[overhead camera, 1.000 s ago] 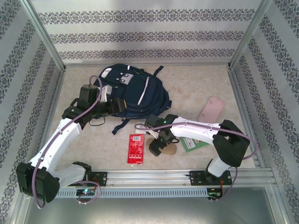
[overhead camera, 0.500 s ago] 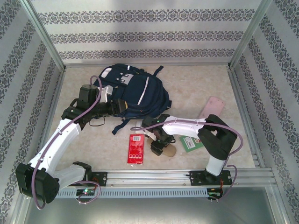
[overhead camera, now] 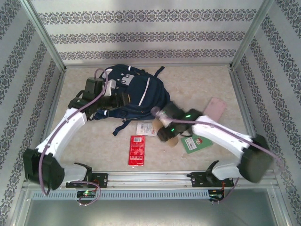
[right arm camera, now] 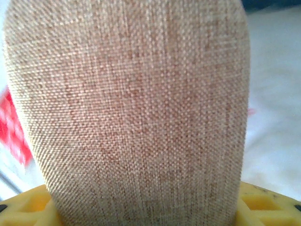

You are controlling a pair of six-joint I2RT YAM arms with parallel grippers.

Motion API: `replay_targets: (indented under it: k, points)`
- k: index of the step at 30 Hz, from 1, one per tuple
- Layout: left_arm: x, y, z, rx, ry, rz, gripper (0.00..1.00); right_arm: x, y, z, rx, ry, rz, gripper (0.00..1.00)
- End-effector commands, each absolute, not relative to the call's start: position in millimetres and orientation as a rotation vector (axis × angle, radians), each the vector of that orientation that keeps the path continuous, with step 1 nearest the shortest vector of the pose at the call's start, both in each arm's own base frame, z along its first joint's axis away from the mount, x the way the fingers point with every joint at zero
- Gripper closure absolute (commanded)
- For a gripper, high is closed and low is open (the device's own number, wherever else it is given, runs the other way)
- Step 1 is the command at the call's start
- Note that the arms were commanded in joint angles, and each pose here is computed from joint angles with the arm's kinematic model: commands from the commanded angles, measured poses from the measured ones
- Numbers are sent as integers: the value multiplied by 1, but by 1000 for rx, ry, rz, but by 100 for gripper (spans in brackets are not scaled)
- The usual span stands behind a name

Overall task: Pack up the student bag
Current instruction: Pick up the glasses case from the bottom-center of the table, then open the student bag at the top-center of the table.

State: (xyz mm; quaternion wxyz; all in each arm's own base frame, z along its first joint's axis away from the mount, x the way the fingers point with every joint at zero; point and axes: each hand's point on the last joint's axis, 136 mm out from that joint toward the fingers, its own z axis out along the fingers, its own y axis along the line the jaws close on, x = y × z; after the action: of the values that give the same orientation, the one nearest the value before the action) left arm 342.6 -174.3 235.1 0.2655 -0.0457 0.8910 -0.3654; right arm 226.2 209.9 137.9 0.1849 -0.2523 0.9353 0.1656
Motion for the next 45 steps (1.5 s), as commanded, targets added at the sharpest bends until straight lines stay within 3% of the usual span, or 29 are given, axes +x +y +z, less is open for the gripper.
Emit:
replay_targets:
  k: [1,8,18,27,33,41,45]
  points:
    - [377,-187,238,-107,2402,-957,37,259,181,177,-242,2519,720,58]
    - [443,-223,213,-5,2507,-907,36,285,126,194,182,2399,831,62]
    - [511,-240,159,57,2607,-789,37,291,100,203,372,2295,841,62]
    - [514,-296,136,160,2604,-1007,42,293,98,198,409,2289,871,62]
    - [506,-315,113,213,2659,-1011,47,296,98,195,421,2291,893,63]
    - [509,-307,94,193,2703,-922,69,295,99,195,418,2288,904,64]
    - [512,-303,93,195,2713,-872,92,294,99,197,419,2279,905,65]
